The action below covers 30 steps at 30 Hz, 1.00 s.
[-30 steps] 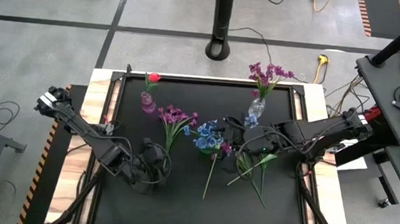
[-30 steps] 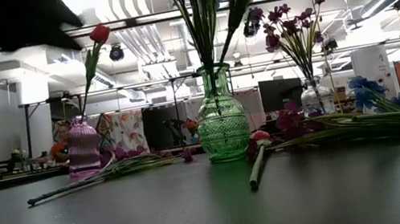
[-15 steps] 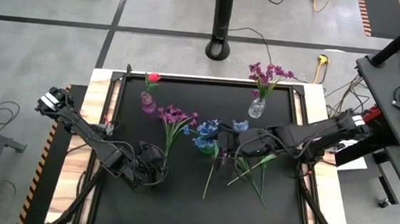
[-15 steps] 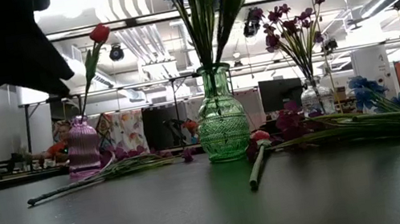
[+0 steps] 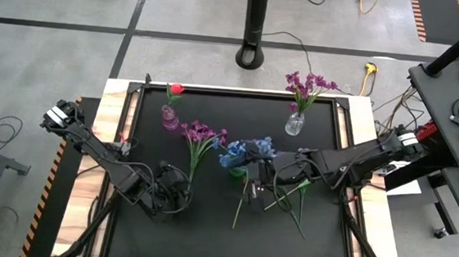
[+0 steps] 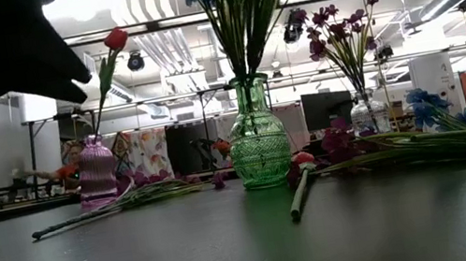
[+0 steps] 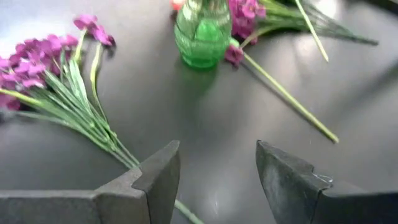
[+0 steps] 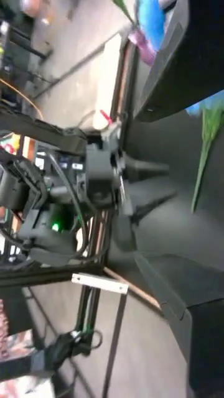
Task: Sort flowers into vase by color
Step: Put the middle left blue flowers into the green vase
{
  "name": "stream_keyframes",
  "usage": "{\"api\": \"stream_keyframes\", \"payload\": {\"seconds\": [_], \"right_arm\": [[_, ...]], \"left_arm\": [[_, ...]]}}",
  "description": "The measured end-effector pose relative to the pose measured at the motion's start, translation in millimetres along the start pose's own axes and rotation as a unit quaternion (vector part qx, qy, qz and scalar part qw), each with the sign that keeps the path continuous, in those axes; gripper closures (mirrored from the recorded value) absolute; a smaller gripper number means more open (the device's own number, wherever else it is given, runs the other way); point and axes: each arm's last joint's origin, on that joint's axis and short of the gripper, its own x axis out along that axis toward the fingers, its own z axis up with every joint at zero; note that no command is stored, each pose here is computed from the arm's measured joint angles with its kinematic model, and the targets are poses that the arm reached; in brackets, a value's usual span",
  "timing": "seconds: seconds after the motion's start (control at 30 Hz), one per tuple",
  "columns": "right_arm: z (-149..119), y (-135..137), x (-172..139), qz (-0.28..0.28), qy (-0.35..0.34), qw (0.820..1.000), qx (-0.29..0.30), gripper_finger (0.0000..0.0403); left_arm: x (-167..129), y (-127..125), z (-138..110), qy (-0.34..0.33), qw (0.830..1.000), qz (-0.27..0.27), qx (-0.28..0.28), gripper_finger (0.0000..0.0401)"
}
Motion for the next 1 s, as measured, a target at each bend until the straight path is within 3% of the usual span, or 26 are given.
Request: {"api": "stream_keyframes", "payload": {"seconds": [0.3, 0.5, 0.73, 0.9, 1.0], "right_arm": [[-6, -17, -6, -0.022, 0.049, 0.998, 0.036, 0.0055], [-6, -21, -6, -0.034, 0.047, 0.997, 0.057, 0.0055], [-8, -16, -6, -0.019, 0.059, 0.997, -0.034, 0.0055], [-1, -18, -8, -0.025, 0.045, 0.997, 0.050, 0.0055], [1, -19, -8, -0.027, 0.042, 0.997, 0.061, 0.0055]], "left_arm": [[0, -2, 3, -0.037, 0.999, 0.004, -0.011, 0.0210], [0, -1, 5, -0.064, 0.998, 0.017, -0.011, 0.0210], [0, 0, 6, -0.083, 0.996, 0.026, -0.011, 0.0210], [-1, 0, 6, -0.089, 0.996, 0.029, -0.011, 0.0210], [-1, 0, 7, -0.104, 0.994, 0.037, -0.007, 0.0210]]}}
